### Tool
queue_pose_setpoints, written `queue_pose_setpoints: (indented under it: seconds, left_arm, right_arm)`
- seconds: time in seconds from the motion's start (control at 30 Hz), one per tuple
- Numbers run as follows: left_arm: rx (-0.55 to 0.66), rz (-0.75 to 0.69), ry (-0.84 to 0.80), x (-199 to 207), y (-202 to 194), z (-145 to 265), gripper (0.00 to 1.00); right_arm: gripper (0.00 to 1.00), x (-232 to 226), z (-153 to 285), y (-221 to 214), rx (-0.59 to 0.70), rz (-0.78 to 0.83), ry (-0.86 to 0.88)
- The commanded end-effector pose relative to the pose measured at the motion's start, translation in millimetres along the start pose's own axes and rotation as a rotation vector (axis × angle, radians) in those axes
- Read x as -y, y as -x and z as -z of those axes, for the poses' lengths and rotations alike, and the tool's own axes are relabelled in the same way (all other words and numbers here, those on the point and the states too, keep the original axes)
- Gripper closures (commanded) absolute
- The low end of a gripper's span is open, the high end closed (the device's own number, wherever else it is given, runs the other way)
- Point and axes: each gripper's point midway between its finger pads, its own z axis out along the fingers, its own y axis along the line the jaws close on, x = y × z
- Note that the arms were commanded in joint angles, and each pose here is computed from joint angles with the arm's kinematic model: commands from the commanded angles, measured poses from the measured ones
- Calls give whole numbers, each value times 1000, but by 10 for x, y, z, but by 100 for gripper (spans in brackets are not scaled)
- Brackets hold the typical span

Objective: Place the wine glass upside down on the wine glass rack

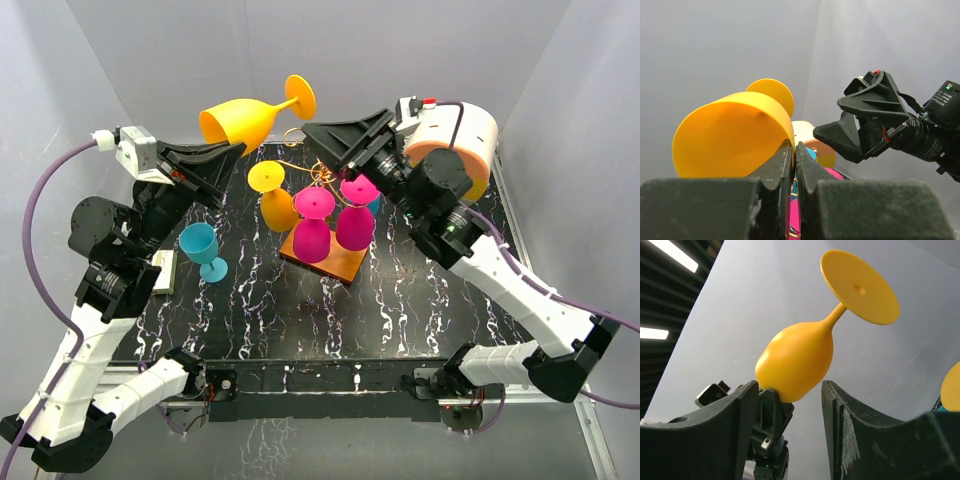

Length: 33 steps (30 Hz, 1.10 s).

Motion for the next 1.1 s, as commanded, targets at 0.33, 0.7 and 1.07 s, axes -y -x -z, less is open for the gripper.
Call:
queue_pose_setpoints:
  seconds: [0.33, 0.7, 1.07]
  left_arm:
    - [129, -25, -108, 220, 328, 5, 100]
    - [134, -13, -126, 263, 354, 21, 100]
    - [178, -15, -69, 170, 428, 44, 100]
  right_arm:
    - [61, -194, -459, 241, 264, -247, -76]
    - [61, -72, -601, 144, 267, -264, -139]
    - [52, 22, -556, 114, 275, -227, -184]
